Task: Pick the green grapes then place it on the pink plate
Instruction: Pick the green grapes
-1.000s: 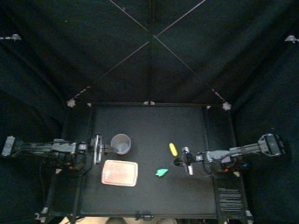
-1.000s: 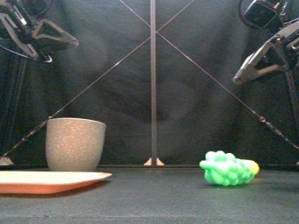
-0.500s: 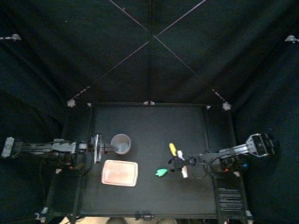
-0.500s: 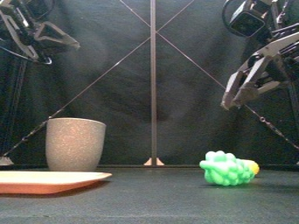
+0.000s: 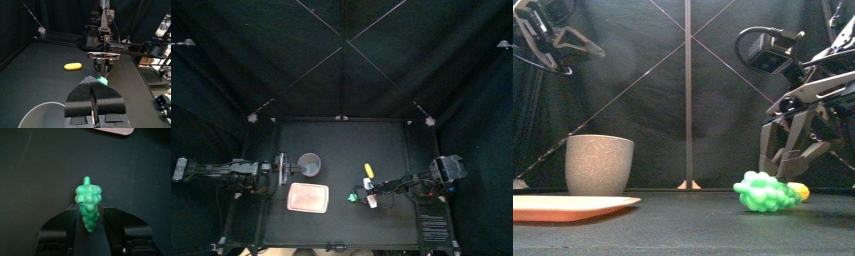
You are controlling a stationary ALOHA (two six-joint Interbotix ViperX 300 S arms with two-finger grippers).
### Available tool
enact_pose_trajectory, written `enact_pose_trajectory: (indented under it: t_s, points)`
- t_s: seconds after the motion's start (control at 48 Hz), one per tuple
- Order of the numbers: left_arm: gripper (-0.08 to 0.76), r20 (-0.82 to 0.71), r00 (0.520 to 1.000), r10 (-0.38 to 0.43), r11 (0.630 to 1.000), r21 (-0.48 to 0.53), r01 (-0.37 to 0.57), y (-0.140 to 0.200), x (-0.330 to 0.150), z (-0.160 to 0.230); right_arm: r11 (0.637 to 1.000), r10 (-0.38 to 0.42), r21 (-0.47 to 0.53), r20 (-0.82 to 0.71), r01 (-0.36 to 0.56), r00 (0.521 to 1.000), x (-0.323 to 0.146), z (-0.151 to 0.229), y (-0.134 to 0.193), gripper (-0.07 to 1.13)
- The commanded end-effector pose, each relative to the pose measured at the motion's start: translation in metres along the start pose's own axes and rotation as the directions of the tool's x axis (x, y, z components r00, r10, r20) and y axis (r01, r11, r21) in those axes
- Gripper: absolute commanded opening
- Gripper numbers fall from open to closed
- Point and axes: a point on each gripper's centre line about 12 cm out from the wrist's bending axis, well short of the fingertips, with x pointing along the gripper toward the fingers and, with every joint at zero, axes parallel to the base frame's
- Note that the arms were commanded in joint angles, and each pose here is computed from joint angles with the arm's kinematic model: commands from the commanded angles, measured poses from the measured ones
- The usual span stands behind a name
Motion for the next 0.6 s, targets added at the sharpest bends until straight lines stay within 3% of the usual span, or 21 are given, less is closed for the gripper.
enact_pose_trajectory:
  t_s: [0.021,0.229,0.604]
  points:
    - [0.073,0.019,1.0,0.003,1.0,0.001,-0.003,0.0,0.001,0.007,0.999,0.002,0.044,0.023,-0.003,1.0,-0.003,0.014,0.002,0.79]
    - [0.073,0.022,1.0,0.005,1.0,-0.002,-0.005,0.001,0.001,0.007,0.997,0.003,0.081,-0.027,-0.001,1.0,0.01,0.009,0.002,0.91]
    - [0.073,0.005,1.0,0.008,1.0,-0.027,-0.008,0.001,0.001,0.001,0.998,0.001,0.063,-0.038,0.001,0.999,0.029,0.017,0.0,0.9]
